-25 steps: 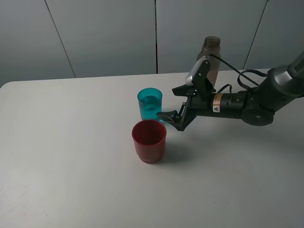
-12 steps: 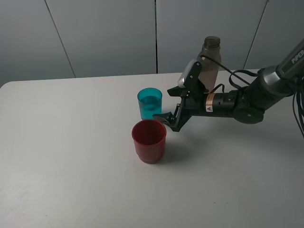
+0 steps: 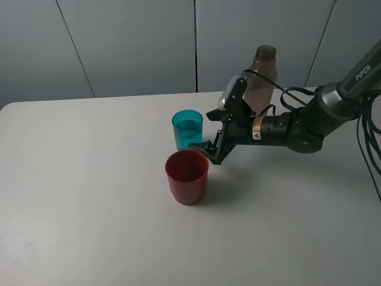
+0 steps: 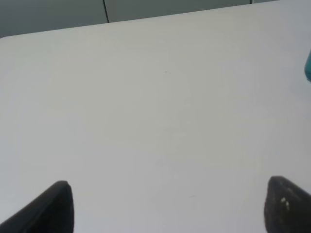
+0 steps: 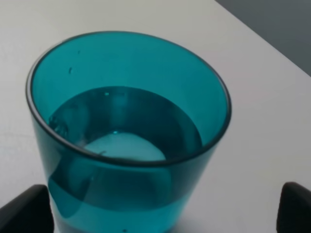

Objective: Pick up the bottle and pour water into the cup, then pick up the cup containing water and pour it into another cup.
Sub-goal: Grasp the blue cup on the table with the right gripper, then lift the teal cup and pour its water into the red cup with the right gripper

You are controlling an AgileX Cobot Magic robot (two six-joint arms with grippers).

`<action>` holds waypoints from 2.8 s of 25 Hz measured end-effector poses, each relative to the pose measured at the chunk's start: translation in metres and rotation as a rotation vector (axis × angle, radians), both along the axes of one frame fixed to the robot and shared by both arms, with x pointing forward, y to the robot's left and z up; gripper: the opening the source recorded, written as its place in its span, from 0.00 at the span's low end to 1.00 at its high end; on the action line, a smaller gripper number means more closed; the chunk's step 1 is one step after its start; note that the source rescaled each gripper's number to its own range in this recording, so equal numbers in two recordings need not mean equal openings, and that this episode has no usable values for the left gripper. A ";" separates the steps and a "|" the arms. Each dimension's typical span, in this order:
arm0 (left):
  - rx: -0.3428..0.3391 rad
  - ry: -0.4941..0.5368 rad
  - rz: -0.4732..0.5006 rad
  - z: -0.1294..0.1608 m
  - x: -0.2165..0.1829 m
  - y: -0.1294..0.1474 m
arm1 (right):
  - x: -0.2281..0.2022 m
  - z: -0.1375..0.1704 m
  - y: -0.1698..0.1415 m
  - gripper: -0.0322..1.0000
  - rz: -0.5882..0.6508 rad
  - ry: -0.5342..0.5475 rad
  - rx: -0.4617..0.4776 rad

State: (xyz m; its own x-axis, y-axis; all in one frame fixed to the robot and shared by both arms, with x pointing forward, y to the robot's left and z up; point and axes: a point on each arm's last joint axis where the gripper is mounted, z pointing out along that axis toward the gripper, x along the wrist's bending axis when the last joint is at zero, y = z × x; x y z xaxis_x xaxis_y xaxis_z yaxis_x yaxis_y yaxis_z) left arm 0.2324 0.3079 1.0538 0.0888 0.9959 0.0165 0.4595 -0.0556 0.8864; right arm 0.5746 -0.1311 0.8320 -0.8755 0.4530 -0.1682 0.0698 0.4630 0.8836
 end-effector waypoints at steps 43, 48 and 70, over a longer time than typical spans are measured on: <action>0.000 0.000 0.000 0.000 0.000 0.000 | 0.007 -0.017 0.035 1.00 0.000 0.063 0.074; 0.000 0.000 0.000 0.000 0.000 0.000 | 0.008 -0.016 0.035 0.59 -0.008 0.062 0.081; -0.002 0.000 0.001 0.000 0.000 0.000 | 0.010 -0.011 0.035 0.13 -0.002 0.016 0.061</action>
